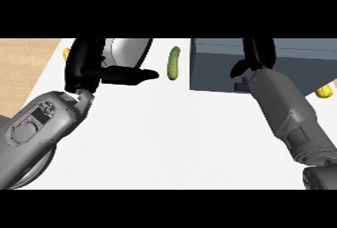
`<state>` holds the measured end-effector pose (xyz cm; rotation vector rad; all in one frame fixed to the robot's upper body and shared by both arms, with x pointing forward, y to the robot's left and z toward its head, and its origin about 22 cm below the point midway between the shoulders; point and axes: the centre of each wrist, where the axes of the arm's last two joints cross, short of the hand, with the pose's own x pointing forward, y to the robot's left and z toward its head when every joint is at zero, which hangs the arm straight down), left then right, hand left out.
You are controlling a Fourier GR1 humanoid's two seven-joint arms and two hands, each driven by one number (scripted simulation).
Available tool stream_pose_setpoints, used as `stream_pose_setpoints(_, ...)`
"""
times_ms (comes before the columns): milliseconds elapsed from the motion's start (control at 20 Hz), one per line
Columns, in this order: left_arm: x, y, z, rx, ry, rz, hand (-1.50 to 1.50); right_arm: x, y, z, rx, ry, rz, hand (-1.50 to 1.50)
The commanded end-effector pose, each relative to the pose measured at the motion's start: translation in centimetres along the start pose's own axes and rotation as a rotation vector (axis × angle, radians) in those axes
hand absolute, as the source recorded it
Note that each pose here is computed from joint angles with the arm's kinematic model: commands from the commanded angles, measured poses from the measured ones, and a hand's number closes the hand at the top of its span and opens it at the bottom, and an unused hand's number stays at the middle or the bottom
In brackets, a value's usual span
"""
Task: Pick up the can, place it into the drawer and close the drawer
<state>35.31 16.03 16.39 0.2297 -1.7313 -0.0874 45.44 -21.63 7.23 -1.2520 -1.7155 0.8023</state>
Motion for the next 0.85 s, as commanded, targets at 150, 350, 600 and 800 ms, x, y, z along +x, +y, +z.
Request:
stream_pose_setpoints(150, -0.7, 0.6, 0.4, 0.008, 0.007, -0.013, -1.50, 5.0, -1.2, -2.7, -0.092, 0.026, -0.363, -1.50)
stream_pose_setpoints(350, -2.0, 0.6, 1.1, 0.028, 0.013, -0.003, -1.50, 5.1, -1.0, -2.5, -0.115, 0.049, -0.500, -1.50)
stream_pose_setpoints(600, -2.9, 1.3, 1.7, 0.033, 0.023, -0.001, -1.50, 5.5, -1.8, -3.4, -0.126, 0.105, -0.727, -1.50)
stream_pose_setpoints(800, -2.1, 2.3, 1.7, 0.045, 0.022, 0.009, -1.50, 6.7, -1.9, -3.7, -0.124, 0.109, -0.745, -1.50)
